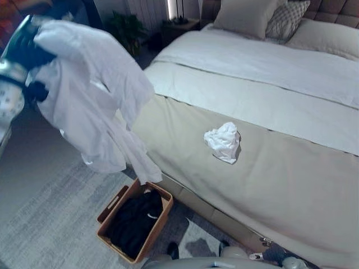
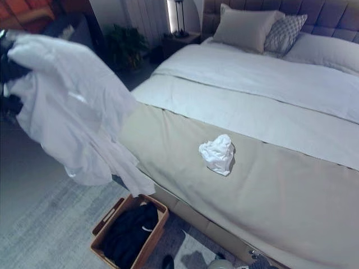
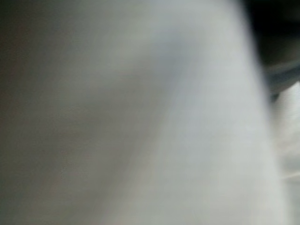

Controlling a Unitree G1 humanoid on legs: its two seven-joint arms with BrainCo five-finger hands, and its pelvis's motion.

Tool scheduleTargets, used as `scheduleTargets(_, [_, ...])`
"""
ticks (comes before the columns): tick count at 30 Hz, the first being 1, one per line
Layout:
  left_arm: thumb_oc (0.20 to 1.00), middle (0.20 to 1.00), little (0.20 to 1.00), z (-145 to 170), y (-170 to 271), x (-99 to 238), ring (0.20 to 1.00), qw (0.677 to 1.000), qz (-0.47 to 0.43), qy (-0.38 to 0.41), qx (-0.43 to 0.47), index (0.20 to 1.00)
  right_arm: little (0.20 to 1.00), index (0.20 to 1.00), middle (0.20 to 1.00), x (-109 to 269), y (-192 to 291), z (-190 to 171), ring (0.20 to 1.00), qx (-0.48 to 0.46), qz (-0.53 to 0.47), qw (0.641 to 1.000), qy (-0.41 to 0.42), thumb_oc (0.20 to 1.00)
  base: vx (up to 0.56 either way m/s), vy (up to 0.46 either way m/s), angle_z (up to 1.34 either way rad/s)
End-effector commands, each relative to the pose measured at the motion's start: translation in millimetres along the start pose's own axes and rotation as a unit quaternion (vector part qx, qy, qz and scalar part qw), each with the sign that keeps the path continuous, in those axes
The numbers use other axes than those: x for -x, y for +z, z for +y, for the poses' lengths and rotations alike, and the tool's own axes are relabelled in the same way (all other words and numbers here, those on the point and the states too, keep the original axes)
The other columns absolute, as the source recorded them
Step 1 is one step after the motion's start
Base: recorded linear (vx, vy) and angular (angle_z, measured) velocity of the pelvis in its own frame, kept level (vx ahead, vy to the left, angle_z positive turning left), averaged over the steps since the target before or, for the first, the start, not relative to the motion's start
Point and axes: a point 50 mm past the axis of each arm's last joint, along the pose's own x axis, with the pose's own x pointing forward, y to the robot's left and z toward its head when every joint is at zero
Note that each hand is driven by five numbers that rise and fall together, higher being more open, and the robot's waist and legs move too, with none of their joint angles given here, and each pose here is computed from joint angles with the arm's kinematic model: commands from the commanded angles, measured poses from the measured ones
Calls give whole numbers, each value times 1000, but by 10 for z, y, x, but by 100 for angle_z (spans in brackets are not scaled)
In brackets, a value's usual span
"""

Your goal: Pick up clothes into the bucket

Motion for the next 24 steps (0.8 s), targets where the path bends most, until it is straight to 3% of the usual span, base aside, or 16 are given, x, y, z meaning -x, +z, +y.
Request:
scheduleTargets(1, [200, 200, 200, 492, 129, 9, 200, 993, -29, 113, -33, 200, 1000, 1000, 1000, 0, 57, -75, 1000, -13, -21, 999, -26, 1000, -185, 25, 4])
scheduleTargets(8, [200, 200, 200, 344, -175, 194, 200, 985, 25, 130, -108, 200, 1000, 1000, 1000, -13, 310, -247, 1000, -5, -71, 996, -59, 1000, -137, 1, 7])
scheduleTargets(24, [200, 200, 200, 9, -167, 9, 200, 981, 9, 173, -89, 200, 1000, 1000, 1000, 71, 1185, -478, 1000, -23, -240, 962, -126, 1000, -81, -18, 1])
